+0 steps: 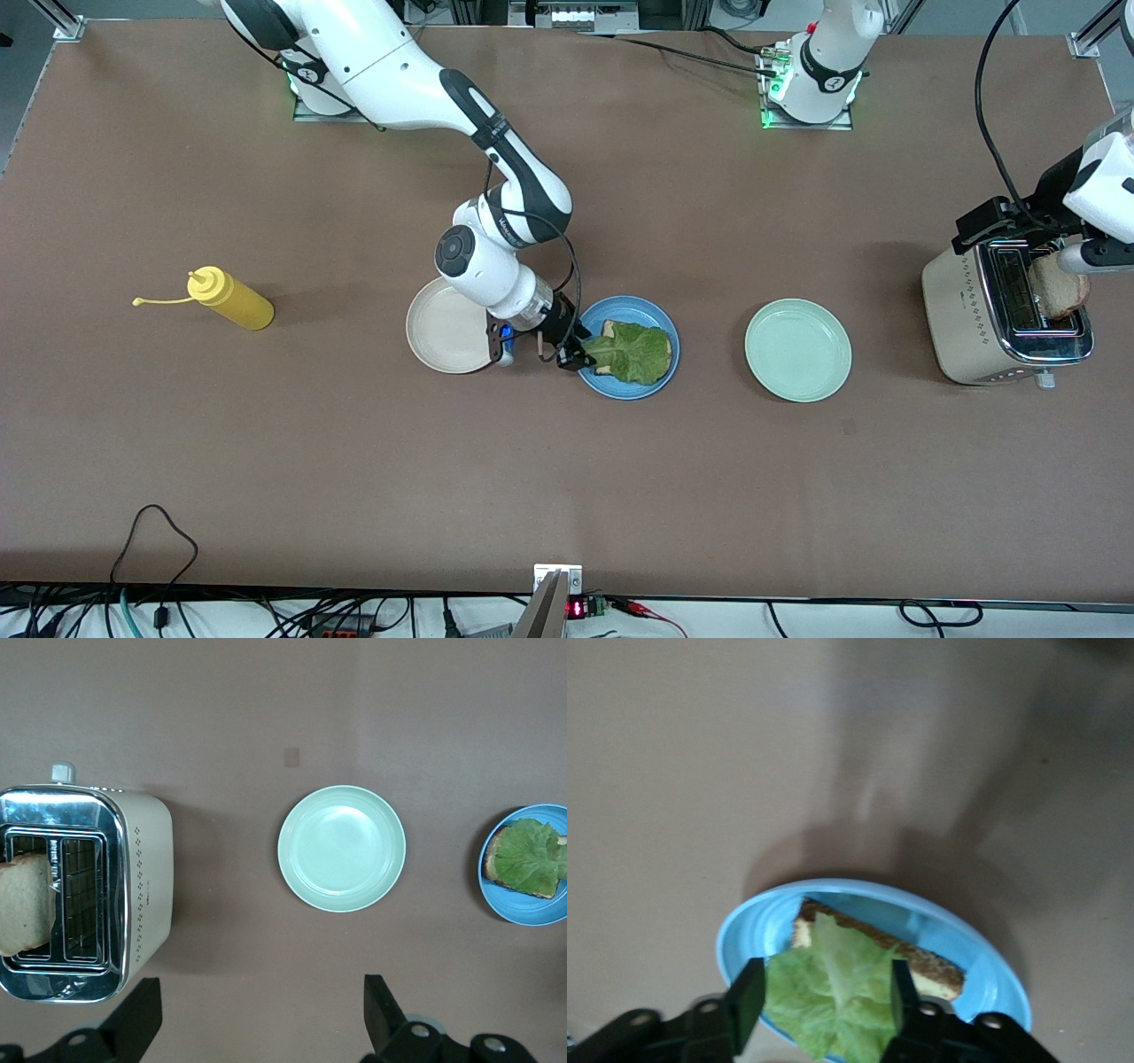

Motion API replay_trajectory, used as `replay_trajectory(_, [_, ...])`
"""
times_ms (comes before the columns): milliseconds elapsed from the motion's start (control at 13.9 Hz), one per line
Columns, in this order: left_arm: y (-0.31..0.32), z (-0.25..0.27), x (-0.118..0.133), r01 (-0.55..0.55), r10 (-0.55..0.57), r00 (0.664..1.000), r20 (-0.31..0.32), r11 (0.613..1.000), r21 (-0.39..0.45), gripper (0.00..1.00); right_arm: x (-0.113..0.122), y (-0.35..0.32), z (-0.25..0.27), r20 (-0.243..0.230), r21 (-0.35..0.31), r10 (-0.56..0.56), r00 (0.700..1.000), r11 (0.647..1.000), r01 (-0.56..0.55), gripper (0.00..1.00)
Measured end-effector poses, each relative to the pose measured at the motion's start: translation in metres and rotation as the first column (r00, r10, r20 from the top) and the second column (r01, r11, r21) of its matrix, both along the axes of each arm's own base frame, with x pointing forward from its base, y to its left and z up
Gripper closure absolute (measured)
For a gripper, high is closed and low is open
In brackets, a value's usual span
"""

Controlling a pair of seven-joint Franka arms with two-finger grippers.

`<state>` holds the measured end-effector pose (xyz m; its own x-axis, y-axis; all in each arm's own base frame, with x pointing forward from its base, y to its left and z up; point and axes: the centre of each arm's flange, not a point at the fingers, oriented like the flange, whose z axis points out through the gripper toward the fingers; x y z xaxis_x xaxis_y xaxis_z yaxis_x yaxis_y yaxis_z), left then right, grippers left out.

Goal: Make sandwich in blue plate with both arms
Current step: 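Withdraw the right gripper back beside the yellow bottle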

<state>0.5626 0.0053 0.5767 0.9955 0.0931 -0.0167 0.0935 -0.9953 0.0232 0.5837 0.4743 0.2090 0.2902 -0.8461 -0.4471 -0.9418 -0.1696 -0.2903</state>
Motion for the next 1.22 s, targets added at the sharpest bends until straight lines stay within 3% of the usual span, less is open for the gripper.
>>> replay_trajectory(215, [-0.004,0.0,0.0,0.007,-0.007,1.0,0.001,1.0,0.0,0.0,0.01,-0.012,0.034,0.01,-0.001,0.087,0.996,0.996,-0.087,0.01])
replay_trajectory(503, [-0.003,0.002,0.0,0.007,-0.007,1.0,0.003,1.0,0.0,0.0,0.025,-0.083,0.117,-0.002,-0.01,0.23,0.973,0.973,-0.23,0.0])
replay_trajectory(718, [-0.002,0.002,0.0,0.004,-0.004,1.0,0.004,1.0,0.0,0.0,0.02,-0.158,0.155,0.016,-0.079,0.374,0.927,0.925,-0.372,0.0])
replay_trajectory(933, [0.008,0.002,-0.002,-0.01,0.01,1.0,-0.003,1.0,0.0,0.0,0.011,-0.247,0.179,0.008,-0.135,0.544,0.839,0.832,-0.538,0.0])
replay_trajectory(1221, [-0.004,0.003,-0.005,0.01,-0.01,1.0,-0.018,1.0,0.0,0.0,-0.005,-0.38,0.212,0.016,-0.206,0.735,0.678,0.666,-0.717,0.0])
